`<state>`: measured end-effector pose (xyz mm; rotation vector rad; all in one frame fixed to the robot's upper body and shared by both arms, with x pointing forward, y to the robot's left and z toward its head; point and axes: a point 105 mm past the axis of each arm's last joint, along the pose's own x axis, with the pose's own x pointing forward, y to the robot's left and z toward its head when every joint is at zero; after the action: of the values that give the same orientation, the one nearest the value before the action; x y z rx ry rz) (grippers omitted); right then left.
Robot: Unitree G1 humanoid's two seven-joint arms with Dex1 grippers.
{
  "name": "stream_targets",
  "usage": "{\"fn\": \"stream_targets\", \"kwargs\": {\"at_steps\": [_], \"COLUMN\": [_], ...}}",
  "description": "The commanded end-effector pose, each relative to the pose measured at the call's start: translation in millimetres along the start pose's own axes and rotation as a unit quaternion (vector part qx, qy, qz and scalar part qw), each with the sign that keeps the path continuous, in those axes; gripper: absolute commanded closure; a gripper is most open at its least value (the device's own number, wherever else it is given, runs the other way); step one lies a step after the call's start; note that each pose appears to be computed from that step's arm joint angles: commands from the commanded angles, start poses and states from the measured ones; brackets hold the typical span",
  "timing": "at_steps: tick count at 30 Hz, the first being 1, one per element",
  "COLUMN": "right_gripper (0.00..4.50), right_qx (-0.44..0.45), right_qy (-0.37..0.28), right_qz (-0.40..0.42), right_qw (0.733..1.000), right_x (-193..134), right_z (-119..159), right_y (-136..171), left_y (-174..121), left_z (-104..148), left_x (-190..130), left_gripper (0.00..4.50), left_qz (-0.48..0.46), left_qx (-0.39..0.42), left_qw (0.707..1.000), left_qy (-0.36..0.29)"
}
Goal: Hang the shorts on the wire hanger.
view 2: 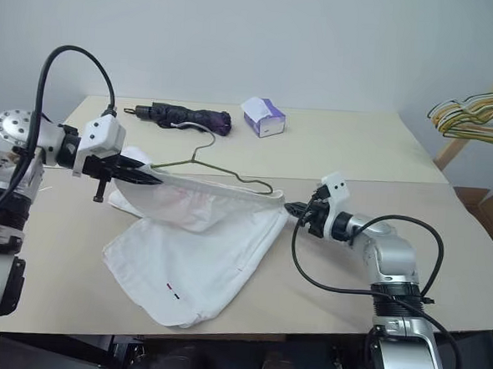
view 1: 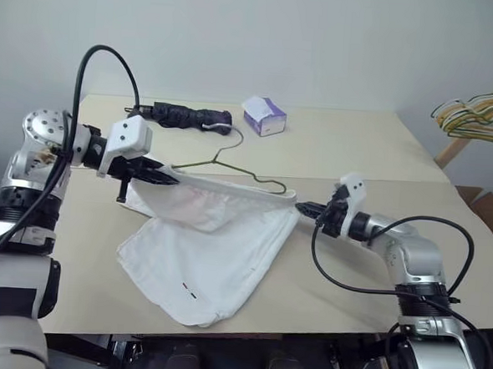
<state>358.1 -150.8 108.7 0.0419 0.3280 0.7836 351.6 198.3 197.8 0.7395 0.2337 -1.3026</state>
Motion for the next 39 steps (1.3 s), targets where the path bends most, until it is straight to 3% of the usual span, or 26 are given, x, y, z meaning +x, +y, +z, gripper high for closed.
{"fn": "stream_targets", "kwargs": {"at_steps": [1,7,12,16,23,27,33,39], "right_gripper": [4.46,4.46,4.46,4.46,4.46,4.46,4.46,4.46], "right_qx": [-0.036,-0.08,-0.159,-0.233,-0.365,-0.376,-0.433,-0.447], "right_qy": [-0.02,-0.031,-0.04,-0.014,-0.026,-0.071,-0.036,-0.05], "right_qz": [-0.019,-0.011,-0.007,0.004,0.054,0.072,0.057,0.031], "right_qw": [0.999,0.996,0.987,0.972,0.929,0.921,0.899,0.893], "right_x": [-9,-13,-13,-12,-1,9,19,23], "right_z": [15,32,60,60,103,134,116,122], "right_y": [-4,4,15,20,63,89,86,81], "left_y": [8,9,9,14,20,25,33,25], "left_z": [3,-11,-12,-7,0,6,16,11], "left_x": [-9,-8,-5,-6,0,4,2,3], "left_gripper": [4.5,4.5,4.5,4.5,4.5,4.5,4.5,4.5], "left_qz": [0.02,0.026,0.026,0.042,0.062,0.07,0.099,0.085], "left_qx": [0.015,0.025,0.022,0.02,0.042,0.049,0.048,0.047], "left_qw": [1.0,0.997,0.998,0.998,0.996,0.996,0.994,0.995], "left_qy": [0.017,0.065,0.058,0.049,0.044,0.035,0.005,0.005]}}
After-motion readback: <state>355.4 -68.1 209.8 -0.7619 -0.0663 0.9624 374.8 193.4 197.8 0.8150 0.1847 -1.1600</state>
